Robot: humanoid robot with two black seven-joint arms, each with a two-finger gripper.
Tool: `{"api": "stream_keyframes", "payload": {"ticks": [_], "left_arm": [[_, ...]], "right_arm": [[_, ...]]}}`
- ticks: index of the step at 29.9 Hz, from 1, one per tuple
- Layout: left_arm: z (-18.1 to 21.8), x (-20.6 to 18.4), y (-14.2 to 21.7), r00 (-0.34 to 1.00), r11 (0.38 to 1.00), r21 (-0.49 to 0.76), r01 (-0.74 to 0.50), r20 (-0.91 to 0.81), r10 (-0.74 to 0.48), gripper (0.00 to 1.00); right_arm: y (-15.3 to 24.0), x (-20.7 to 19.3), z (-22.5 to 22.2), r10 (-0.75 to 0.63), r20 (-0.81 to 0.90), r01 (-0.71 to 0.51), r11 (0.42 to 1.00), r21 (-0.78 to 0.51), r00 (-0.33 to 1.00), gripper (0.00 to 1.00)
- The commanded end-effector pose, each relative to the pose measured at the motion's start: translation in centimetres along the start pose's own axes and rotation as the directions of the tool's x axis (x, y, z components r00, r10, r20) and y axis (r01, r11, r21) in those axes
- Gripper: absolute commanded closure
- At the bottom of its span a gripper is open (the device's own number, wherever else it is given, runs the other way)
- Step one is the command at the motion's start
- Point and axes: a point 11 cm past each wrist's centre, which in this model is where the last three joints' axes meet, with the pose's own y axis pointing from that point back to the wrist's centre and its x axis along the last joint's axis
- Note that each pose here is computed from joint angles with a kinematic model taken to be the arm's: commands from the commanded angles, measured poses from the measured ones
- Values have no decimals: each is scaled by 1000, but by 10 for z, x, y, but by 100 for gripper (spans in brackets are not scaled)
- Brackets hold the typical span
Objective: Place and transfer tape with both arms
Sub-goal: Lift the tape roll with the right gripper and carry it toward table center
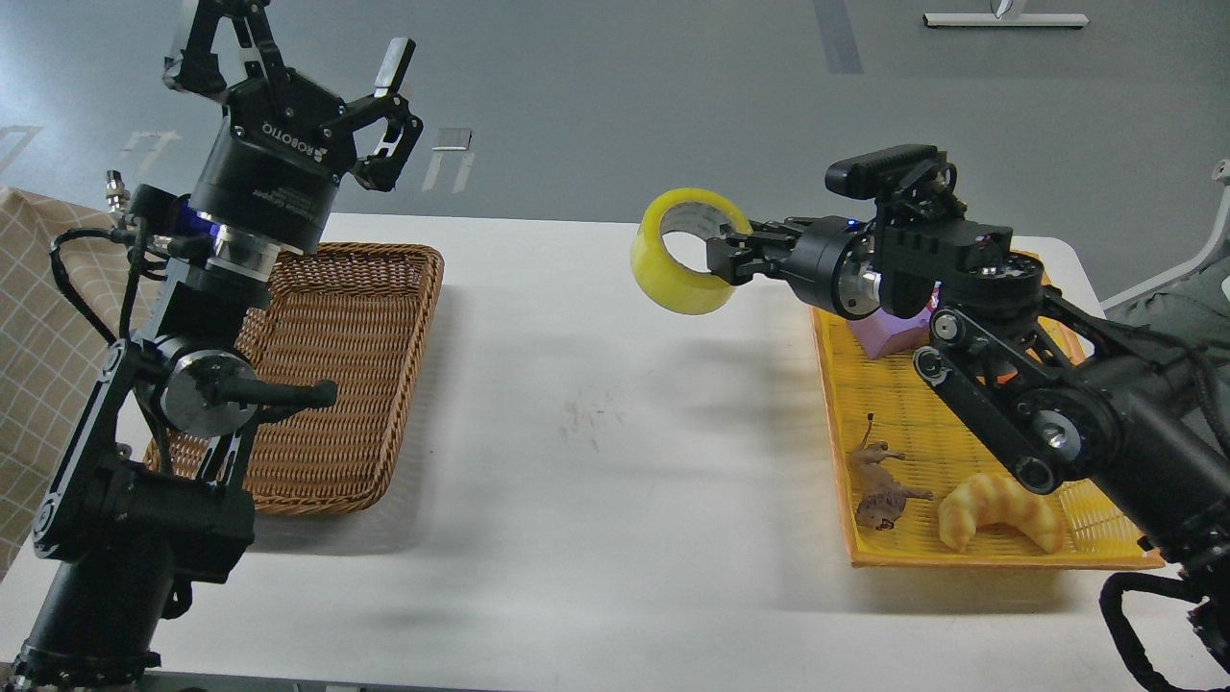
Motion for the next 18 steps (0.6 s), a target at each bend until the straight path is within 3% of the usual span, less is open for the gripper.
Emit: {"api": "stream_keyframes", "payload": {"ticks": [1,18], "left_arm": [[1,0,0,1000,1000,0,0,2,0,2],[2,3,2,1000,1000,6,-3,13,3,2]], "right_arm": [[-15,-24,-15,-74,-29,74,997,16,997,94],[-29,-58,-45,-166,-113,171,985,35,980,94]]}}
